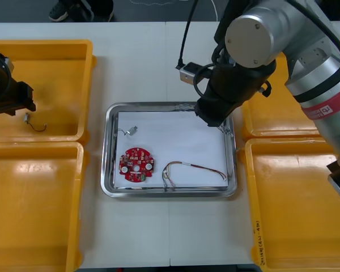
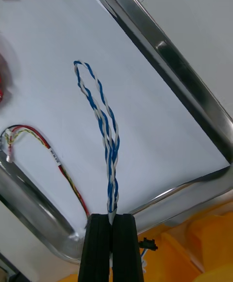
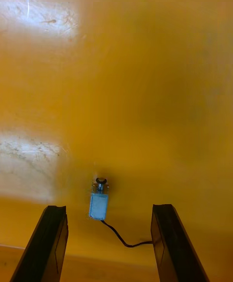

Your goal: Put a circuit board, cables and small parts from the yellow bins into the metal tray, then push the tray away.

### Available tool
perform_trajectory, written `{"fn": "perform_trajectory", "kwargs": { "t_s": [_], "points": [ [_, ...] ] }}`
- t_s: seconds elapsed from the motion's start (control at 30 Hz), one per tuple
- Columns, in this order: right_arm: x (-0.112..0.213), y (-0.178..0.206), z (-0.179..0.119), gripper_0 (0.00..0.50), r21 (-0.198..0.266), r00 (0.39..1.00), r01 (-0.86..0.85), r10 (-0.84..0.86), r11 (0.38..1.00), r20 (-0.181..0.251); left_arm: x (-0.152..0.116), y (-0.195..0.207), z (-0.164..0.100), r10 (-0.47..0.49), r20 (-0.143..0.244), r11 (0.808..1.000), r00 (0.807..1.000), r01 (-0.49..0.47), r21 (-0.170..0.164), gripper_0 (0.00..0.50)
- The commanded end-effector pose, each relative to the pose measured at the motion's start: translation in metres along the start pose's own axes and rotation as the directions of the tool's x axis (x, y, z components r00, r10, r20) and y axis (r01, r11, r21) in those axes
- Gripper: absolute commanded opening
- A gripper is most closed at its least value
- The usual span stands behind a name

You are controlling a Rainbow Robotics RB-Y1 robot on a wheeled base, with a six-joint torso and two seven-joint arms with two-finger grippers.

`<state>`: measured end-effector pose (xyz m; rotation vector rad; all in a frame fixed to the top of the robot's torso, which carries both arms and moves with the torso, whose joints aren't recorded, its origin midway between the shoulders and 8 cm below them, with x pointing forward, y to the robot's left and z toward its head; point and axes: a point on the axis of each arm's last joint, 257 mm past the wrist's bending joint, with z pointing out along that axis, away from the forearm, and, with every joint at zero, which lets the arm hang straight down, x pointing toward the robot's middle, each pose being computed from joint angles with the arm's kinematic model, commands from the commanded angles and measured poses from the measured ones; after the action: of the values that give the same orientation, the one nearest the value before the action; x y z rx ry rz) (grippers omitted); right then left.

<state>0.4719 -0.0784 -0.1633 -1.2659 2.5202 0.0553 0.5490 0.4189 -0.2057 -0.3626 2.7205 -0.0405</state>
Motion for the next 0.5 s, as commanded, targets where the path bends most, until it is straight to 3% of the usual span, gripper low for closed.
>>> {"fn": "perform_trajectory", "kwargs": {
  "t_s": [0.03, 0.33, 0.5],
  "points": [
    [-0.03, 0.009, -0.004, 0.0, 0.088, 0.972, 0.231, -0.234, 0.969, 0.019, -0.027, 0.022, -0.02, 0.172, 0.051, 0.985, 0.984, -0.171, -0.028, 0.5],
    [-0.039, 0.017, 0.018, 0.0, 0.085, 0.942, 0.335, -0.337, 0.938, 0.01, -0.024, 0.016, -0.014, 0.171, 0.047, 0.985, 0.984, -0.171, -0.005, 0.5],
    [-0.041, 0.019, 0.03, 0.0, 0.113, 0.93, 0.366, -0.368, 0.924, -0.008, -0.021, 0.009, -0.006, 0.169, 0.043, 0.986, 0.985, -0.169, 0.004, 0.5]
  ]
}}
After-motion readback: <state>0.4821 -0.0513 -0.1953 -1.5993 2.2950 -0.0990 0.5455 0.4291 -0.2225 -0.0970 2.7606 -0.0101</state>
